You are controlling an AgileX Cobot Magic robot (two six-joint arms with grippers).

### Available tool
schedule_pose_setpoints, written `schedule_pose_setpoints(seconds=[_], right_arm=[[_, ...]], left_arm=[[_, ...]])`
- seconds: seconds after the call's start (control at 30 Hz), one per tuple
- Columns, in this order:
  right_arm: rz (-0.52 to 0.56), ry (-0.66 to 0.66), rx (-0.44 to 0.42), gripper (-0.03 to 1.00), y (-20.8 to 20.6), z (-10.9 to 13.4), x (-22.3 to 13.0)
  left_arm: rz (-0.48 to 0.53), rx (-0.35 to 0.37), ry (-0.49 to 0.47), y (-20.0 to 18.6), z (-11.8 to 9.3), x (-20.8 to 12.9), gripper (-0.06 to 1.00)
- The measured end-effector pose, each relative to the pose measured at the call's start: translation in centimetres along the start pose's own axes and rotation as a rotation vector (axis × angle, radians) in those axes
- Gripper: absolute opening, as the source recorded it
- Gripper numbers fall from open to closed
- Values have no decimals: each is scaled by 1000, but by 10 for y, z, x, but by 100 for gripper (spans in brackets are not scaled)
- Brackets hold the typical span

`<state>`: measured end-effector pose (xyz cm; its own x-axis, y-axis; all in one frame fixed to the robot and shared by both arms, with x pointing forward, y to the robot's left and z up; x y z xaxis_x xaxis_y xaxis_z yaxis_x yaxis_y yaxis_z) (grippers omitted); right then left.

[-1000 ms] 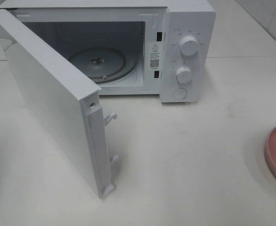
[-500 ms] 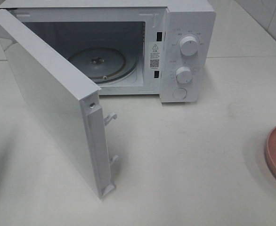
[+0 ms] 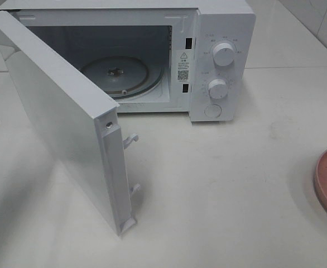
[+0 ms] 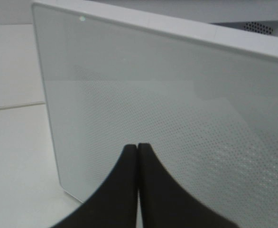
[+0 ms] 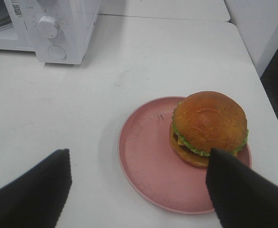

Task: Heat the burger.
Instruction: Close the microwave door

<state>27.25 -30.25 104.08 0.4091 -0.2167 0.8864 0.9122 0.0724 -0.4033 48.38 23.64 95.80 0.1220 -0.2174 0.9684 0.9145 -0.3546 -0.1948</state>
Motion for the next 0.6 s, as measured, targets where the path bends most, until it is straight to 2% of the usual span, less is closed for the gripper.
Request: schedule_pose_setpoints(seconds=[0.27, 0.4, 0.6], right_arm=[[0, 0, 0, 77, 0, 0, 0], [0, 0, 0, 77, 0, 0, 0], [0, 1, 1, 77, 0, 0, 0]], left_arm=[[28, -62, 21, 18, -24, -4, 0], [25, -73, 23, 25, -31, -2, 0], [40, -101, 31, 43, -54, -2, 0]])
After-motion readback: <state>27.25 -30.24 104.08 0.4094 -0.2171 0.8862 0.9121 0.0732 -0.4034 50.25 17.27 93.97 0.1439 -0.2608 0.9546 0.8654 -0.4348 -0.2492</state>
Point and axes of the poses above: a point on each arm's last joint axis where the gripper is mounted, y pointing out along that axis toward the gripper, z along the wrist's bending axis when the last joint is at zero, x = y × z, the point moved 4 cm from there along y, pointing out along that axis toward the gripper, and after that the axes turned 14 degrees about y, right-handed, at the moved point
